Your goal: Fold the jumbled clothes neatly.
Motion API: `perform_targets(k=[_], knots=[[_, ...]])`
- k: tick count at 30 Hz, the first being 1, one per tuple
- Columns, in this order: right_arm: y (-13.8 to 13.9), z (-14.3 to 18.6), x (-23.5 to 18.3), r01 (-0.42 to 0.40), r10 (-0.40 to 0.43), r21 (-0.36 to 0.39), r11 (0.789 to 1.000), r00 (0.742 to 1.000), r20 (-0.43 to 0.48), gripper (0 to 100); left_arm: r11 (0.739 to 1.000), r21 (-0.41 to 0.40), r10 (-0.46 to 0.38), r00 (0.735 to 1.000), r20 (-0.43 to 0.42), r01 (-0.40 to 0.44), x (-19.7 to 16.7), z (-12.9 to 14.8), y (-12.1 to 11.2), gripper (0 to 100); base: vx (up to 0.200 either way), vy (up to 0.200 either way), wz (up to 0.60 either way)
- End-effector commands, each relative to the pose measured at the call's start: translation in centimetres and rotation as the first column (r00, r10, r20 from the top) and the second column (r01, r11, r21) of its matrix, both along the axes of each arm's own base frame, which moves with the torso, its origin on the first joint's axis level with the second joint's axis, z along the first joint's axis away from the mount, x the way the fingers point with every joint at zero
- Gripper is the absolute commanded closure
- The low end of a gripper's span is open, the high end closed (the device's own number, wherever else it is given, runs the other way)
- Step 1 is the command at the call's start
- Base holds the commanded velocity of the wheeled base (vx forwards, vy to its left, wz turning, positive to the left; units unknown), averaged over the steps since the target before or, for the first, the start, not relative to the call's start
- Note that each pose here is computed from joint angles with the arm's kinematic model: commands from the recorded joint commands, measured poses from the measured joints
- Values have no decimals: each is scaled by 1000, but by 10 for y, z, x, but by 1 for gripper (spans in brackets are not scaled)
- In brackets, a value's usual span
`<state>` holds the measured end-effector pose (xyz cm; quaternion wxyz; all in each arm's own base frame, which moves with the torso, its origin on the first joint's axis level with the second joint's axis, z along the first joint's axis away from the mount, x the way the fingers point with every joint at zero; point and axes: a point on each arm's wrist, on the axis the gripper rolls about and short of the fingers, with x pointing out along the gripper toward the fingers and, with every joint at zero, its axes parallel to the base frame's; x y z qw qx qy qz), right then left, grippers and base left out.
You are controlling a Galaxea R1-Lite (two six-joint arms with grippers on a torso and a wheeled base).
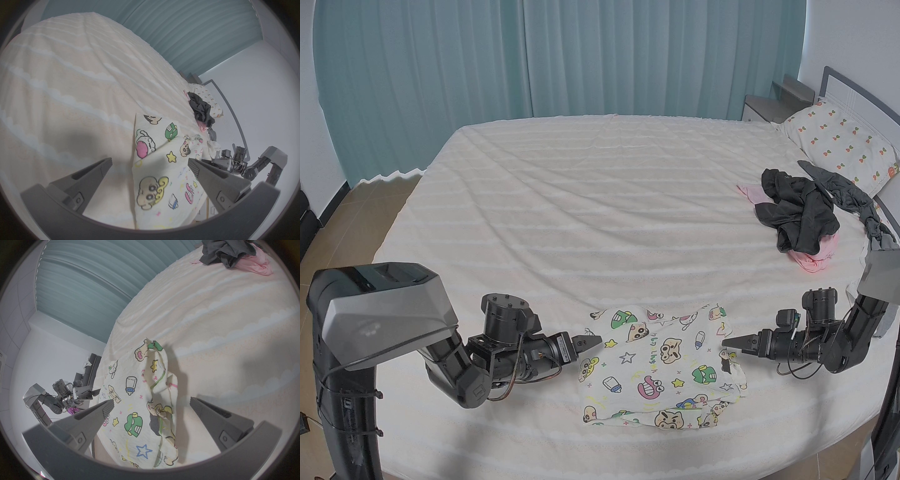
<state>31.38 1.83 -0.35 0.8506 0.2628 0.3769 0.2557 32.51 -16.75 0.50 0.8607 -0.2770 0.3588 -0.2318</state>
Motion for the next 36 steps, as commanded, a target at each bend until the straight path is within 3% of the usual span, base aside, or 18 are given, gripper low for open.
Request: perform_targets(k=[1,15,22,25,36], knots=[[3,-6,1,-6,6,-8,1000,1000,-16,0,1000,30,-1,1000,-31,1,7,-25,-11,0,0,0,0],[15,-9,2,-21,20,-31,999,1000,-19,0,999,33,-30,999,-35,31,10,-38,-25,0,0,0,0],[24,-11,12,-41,39,-36,998,997,-71,0,999,12,-37,999,-8,37,14,-34,-33,0,0,0,0],[34,-8,23,-43,35,-67,997,993,-110,0,999,-4,-42,999,-27,42,8,-32,-37,0,0,0,0],[65,-19,22,-119,107,-77,990,984,-144,0,998,-28,-58,996,-60,57,-2,-29,-40,0,0,0,0]])
